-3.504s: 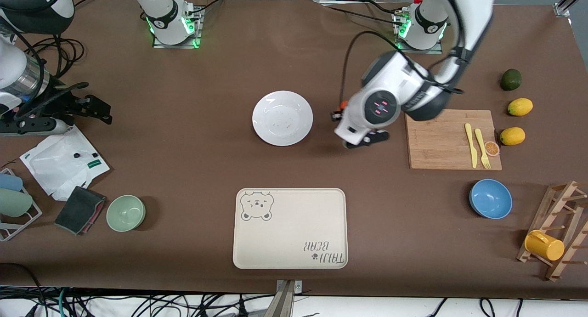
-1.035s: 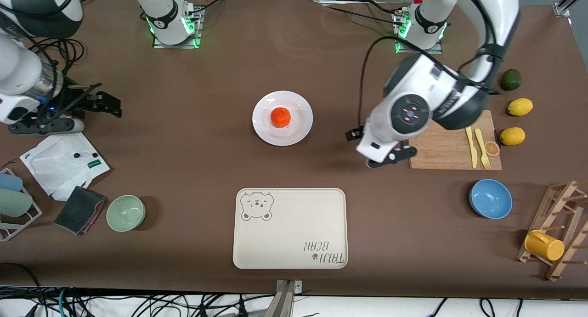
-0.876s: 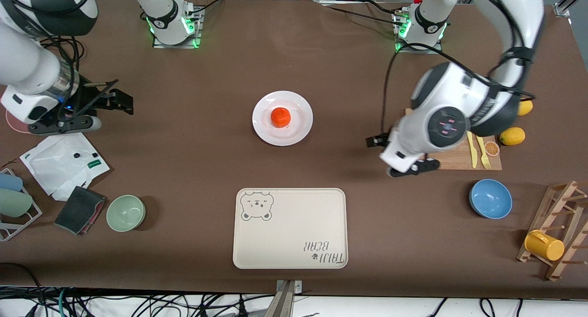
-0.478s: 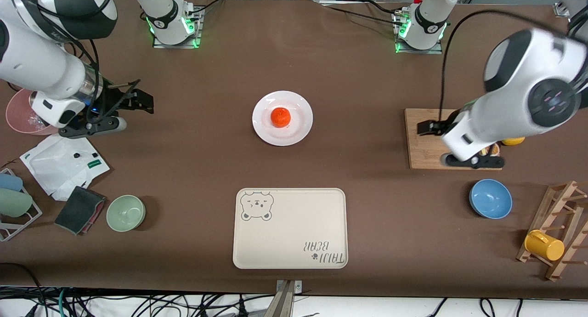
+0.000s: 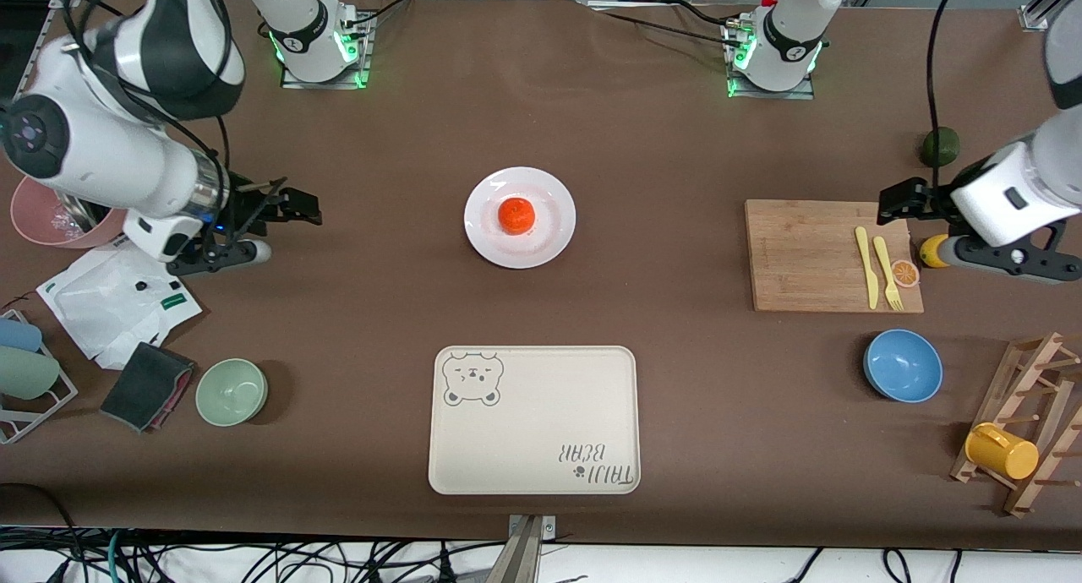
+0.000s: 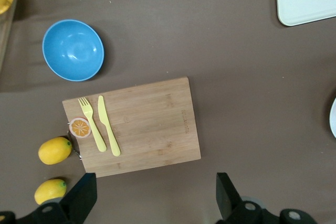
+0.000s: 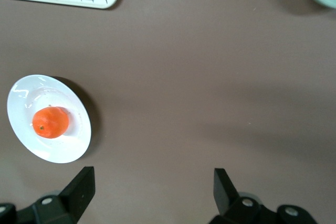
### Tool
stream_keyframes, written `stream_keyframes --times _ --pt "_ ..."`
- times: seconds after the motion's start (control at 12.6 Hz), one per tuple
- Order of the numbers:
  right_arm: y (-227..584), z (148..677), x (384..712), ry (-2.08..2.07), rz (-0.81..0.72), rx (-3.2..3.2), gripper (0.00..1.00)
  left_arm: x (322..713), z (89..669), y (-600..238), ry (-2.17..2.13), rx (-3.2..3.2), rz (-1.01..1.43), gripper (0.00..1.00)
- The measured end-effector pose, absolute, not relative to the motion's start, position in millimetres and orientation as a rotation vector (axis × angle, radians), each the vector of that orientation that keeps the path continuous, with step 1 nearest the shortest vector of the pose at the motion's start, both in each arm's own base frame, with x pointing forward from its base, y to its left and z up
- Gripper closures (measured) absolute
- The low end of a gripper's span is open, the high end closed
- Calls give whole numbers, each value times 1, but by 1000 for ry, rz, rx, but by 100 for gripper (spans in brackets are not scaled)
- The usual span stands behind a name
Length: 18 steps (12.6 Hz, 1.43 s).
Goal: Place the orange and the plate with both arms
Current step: 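Withdraw the left gripper while the right gripper reaches the plate rim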
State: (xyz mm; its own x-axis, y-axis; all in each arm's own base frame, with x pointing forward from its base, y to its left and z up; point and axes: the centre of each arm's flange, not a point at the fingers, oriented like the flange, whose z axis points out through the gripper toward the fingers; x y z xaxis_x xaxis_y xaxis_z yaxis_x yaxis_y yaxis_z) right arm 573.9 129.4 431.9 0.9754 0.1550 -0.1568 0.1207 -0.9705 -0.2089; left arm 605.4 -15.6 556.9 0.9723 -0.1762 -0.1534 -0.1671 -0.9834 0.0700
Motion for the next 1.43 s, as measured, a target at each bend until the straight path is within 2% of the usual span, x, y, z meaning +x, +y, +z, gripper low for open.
stream_keyframes --times 0.16,0.48,0.64,0.88,1.27,1.43 --pt "132 393 563 -164 276 -2845 0 598 552 -8 -239 3050 -168 0" --pt "147 329 535 -82 238 -2646 0 538 570 -19 -291 3098 -149 0" --pt "158 309 526 -44 227 -2586 0 522 575 -30 -345 3135 -137 0" --pt "183 283 520 8 204 -2465 0 521 570 -31 -350 3139 -139 0" --pt "214 220 493 96 193 -2320 0 523 570 -29 -351 3147 -123 0" --pt "229 207 478 116 183 -2312 0 531 575 -26 -384 3212 -28 0"
